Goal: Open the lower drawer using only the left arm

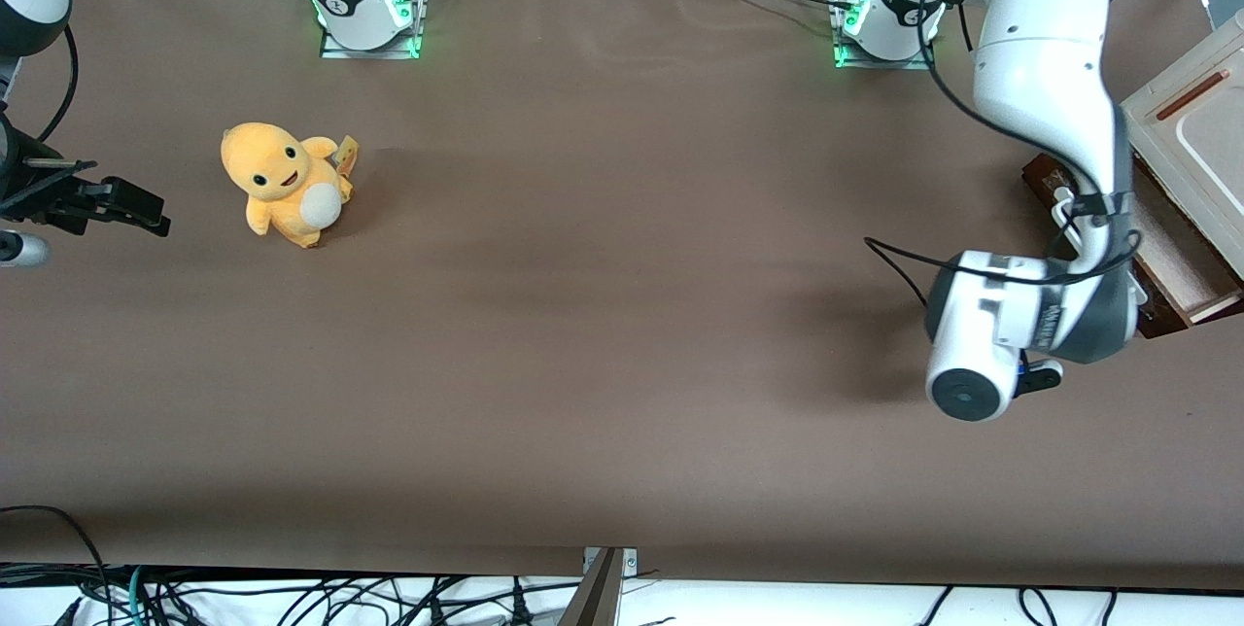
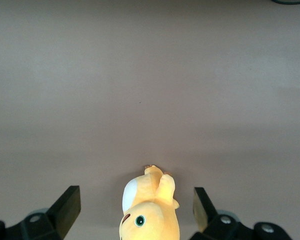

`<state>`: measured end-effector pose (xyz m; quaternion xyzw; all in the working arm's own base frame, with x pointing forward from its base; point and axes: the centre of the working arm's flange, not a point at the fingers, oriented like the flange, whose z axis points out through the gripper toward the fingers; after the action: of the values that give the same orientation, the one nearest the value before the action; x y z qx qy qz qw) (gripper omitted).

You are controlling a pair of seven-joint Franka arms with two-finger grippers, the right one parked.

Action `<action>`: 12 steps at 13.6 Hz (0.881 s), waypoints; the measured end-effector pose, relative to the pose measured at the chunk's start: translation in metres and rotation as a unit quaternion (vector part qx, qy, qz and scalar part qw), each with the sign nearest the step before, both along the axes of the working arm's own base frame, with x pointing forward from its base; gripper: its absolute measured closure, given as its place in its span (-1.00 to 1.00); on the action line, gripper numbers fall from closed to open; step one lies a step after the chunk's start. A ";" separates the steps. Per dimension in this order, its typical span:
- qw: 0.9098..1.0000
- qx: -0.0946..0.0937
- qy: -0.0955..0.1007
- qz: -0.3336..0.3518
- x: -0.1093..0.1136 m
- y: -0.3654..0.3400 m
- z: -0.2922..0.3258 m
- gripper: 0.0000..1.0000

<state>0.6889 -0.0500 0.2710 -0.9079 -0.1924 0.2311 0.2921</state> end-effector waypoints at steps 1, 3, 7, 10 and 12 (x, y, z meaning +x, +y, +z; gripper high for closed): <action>1.000 -0.029 -0.009 0.006 0.004 0.003 0.015 -1.00; 0.997 -0.081 -0.015 0.001 0.007 0.015 0.040 -1.00; 0.982 -0.185 -0.033 -0.014 0.010 0.040 0.081 -1.00; 0.967 -0.238 -0.079 -0.048 0.016 0.056 0.124 -1.00; 0.962 -0.252 -0.091 -0.060 0.014 0.066 0.143 -1.00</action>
<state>0.7029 0.0163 0.4142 -0.9792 -0.0990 0.1704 0.0488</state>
